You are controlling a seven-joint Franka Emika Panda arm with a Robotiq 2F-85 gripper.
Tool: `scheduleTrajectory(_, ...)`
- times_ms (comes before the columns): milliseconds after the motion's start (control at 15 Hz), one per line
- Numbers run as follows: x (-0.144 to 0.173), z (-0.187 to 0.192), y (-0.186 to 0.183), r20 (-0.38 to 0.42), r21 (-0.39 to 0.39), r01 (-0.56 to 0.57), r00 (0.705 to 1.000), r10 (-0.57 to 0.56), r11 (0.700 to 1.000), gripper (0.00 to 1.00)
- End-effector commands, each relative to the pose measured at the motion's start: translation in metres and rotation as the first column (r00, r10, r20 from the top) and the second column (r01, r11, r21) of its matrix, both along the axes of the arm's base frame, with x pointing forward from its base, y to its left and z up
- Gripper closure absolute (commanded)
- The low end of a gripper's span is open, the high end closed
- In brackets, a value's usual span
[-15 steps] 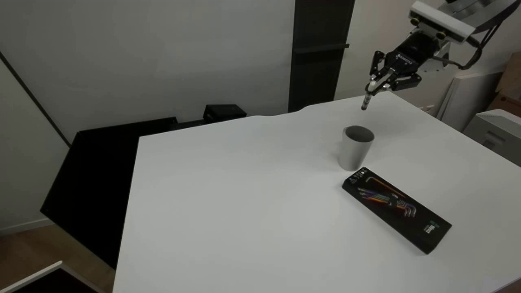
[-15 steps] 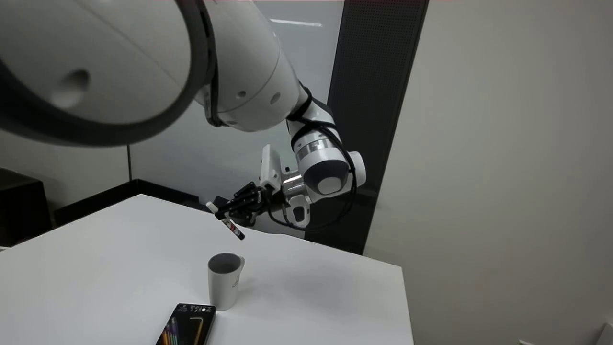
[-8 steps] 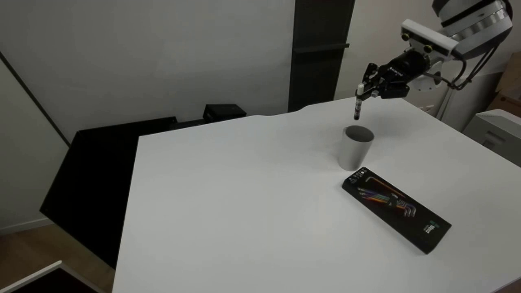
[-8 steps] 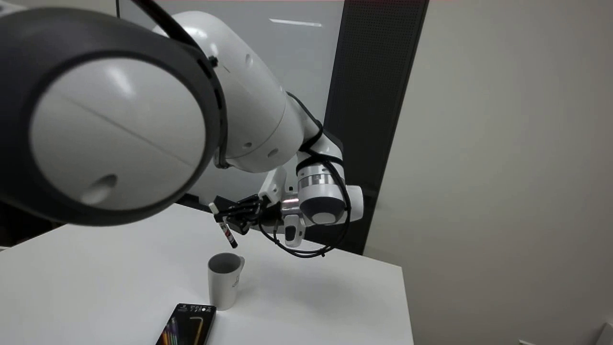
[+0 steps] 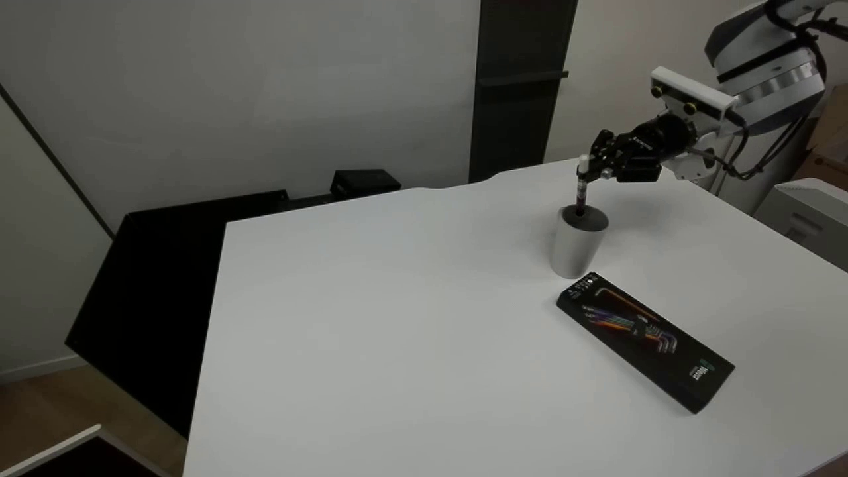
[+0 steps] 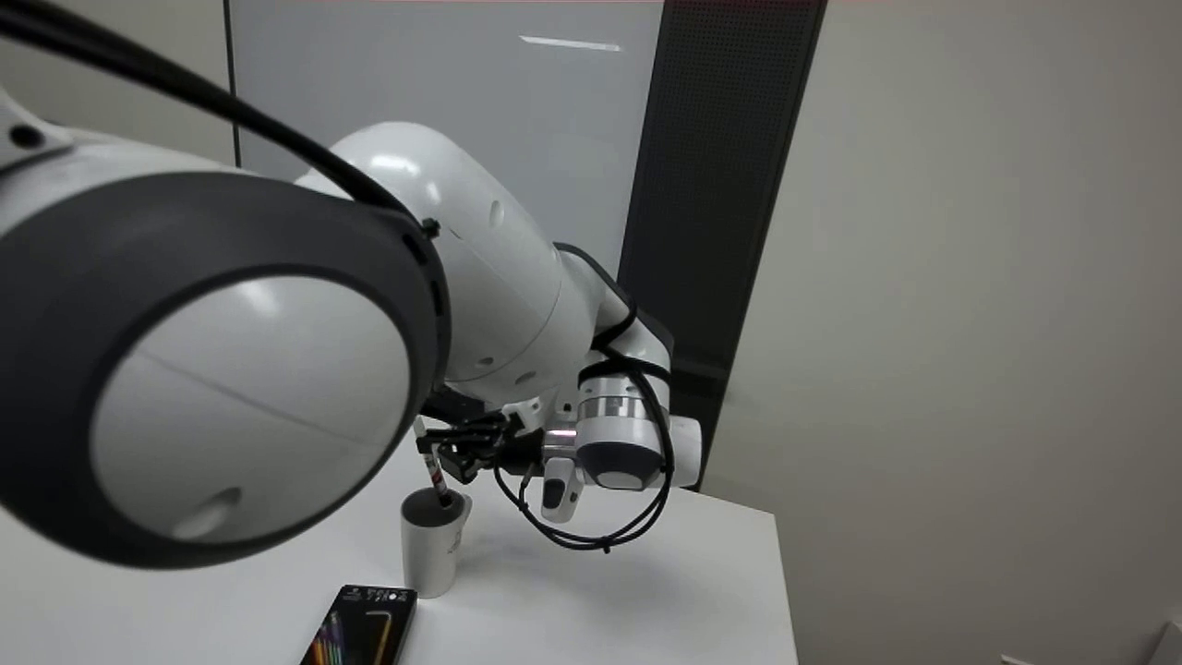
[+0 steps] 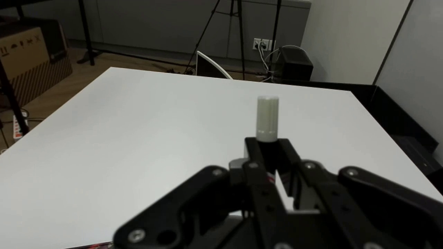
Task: Put the marker inside the mug then take the marker out of the mug
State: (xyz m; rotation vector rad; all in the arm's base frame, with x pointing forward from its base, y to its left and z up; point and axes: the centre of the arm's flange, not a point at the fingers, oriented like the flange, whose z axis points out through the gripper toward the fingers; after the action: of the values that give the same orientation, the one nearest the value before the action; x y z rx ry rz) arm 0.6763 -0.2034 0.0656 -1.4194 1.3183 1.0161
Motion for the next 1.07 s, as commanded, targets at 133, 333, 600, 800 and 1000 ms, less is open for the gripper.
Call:
scheduleTrajectory(133, 0.015, -0.018, -0.001, -0.028, 0.024, -0.038, 0.999, 0.039, 0.999, 0.46)
scheduleTrajectory(333, 0.018, 0.006, 0.009, -0.014, -0.07, -0.151, 0.988, 0.151, 0.986, 0.29)
scheduleTrajectory(600, 0.021, 0.041, 0.02, -0.033, -0.233, -0.267, 0.963, 0.267, 0.935, 0.06)
scheduleTrajectory(800, 0.015, 0.056, 0.027, -0.057, -0.34, -0.364, 0.929, 0.367, 0.867, 0.0)
scheduleTrajectory(1000, 0.011, 0.06, 0.029, -0.093, -0.443, -0.446, 0.885, 0.455, 0.778, 0.0)
